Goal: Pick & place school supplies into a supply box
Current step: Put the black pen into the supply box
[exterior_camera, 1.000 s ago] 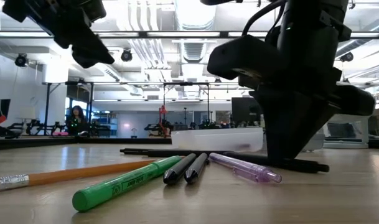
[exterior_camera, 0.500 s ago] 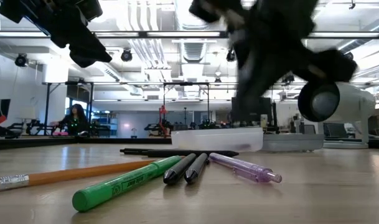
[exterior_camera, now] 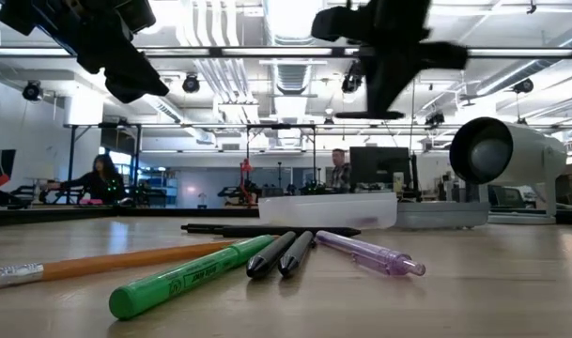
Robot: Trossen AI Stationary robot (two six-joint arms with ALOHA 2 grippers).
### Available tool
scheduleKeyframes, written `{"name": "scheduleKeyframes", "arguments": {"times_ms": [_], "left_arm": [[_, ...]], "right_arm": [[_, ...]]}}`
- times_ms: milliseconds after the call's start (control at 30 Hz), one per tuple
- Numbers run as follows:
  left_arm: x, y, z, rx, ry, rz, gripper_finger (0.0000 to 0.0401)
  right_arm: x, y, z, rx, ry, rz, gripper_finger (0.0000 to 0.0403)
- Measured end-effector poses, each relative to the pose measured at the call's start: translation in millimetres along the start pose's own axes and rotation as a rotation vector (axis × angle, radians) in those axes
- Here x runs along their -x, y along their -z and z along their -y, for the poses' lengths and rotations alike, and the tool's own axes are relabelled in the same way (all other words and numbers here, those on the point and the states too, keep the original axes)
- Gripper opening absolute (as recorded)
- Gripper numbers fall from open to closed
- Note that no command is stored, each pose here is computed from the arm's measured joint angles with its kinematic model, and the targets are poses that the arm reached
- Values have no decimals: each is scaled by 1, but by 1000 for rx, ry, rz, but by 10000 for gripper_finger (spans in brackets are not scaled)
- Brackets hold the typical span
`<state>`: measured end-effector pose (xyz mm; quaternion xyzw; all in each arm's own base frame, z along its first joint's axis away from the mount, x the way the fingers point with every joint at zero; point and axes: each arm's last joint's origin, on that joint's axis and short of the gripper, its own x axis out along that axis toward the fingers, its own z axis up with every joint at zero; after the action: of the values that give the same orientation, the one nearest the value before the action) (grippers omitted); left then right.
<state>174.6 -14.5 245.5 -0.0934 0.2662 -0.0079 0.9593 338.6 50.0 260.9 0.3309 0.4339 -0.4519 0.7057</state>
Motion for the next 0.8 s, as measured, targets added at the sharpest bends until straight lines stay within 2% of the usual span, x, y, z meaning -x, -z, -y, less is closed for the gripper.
{"name": "scheduleKeyframes", "arguments": {"times_ms": [133,233,333,600,800], "left_arm": [[-1,2,0,17,-2,-9,120],[-1,2,-1,27,-6,-7,120],[-1,2,-2,35,-43,1,120],[-2,1,-6,114,-186,39,120],[-2,1,-7,191,-207,52,120]], "right_arm": [[-27,-39,-2,60,-129,-70,13],[-45,-58,0,104,-206,-134,13],[-66,-66,7,174,-164,-195,13],[-105,-81,14,303,-163,-284,13],[-121,-87,13,341,-168,-305,23]]}}
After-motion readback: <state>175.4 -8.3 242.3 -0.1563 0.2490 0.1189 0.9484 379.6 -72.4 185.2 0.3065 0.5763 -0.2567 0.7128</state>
